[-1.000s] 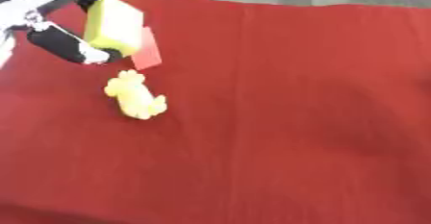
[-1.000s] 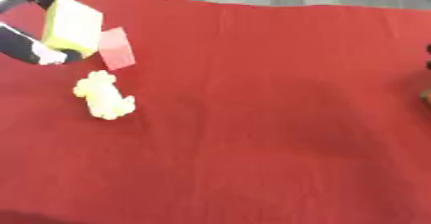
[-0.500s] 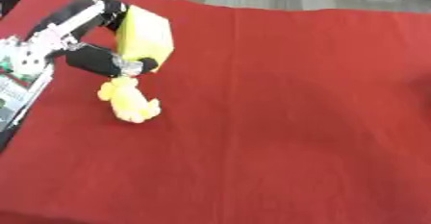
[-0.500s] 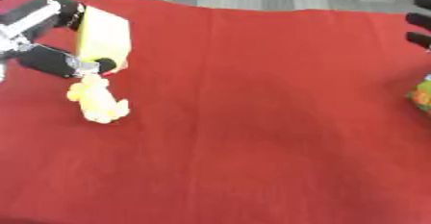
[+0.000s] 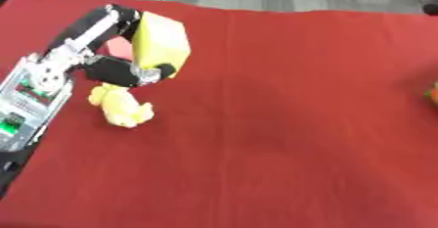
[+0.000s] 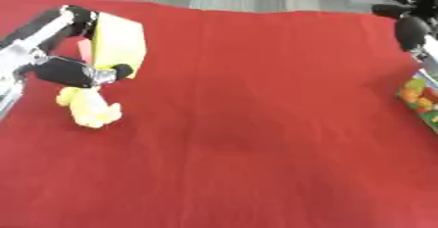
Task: Pick up the objects with one hand, pass them to the other hand, and then place them into the box on the other side of the table.
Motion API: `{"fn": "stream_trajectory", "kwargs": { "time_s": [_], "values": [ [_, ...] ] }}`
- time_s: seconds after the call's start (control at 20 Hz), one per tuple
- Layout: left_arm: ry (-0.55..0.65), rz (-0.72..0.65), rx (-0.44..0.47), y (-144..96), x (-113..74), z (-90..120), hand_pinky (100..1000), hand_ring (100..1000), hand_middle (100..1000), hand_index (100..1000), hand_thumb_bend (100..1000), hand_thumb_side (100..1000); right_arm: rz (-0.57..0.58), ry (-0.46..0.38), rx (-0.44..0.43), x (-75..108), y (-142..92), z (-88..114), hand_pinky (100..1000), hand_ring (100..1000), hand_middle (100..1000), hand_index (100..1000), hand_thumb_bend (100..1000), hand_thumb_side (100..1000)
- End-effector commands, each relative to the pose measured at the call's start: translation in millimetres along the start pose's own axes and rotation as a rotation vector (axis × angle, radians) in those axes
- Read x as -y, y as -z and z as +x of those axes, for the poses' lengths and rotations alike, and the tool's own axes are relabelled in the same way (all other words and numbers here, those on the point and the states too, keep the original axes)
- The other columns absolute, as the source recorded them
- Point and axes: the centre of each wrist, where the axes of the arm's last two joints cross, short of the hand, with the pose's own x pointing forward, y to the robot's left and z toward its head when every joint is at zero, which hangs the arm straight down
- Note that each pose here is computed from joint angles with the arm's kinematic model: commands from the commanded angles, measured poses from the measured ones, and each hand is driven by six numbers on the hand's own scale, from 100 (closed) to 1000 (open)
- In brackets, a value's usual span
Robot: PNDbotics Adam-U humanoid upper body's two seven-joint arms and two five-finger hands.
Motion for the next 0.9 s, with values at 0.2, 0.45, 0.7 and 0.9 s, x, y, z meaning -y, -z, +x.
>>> {"fn": "stream_trajectory", "kwargs": {
  "time_s": [0.2, 0.45, 0.7, 0.9],
  "values": [
    [0.016, 0.029, 0.074, 6, 16.9, 2, 687, 533, 467, 547, 100, 285, 0.175, -0.141, 0.032, -0.9, 24, 18, 948, 1000, 977, 988, 100, 367],
    [0.020, 0.037, 0.100, 11, 33.3, -4, 685, 533, 467, 547, 100, 291, 0.288, -0.223, 0.068, -7.5, 42, 26, 939, 1000, 971, 982, 100, 318],
    [0.003, 0.041, 0.105, 13, 47.4, -11, 686, 531, 466, 548, 100, 336, 0.359, -0.302, 0.083, -10.6, 57, 30, 929, 1000, 961, 968, 100, 258],
    [-0.027, 0.046, 0.127, 12, 56.3, -13, 686, 530, 465, 548, 100, 376, 0.373, -0.358, 0.101, -11.5, 72, 32, 925, 1000, 956, 958, 100, 189]
  ]
}}
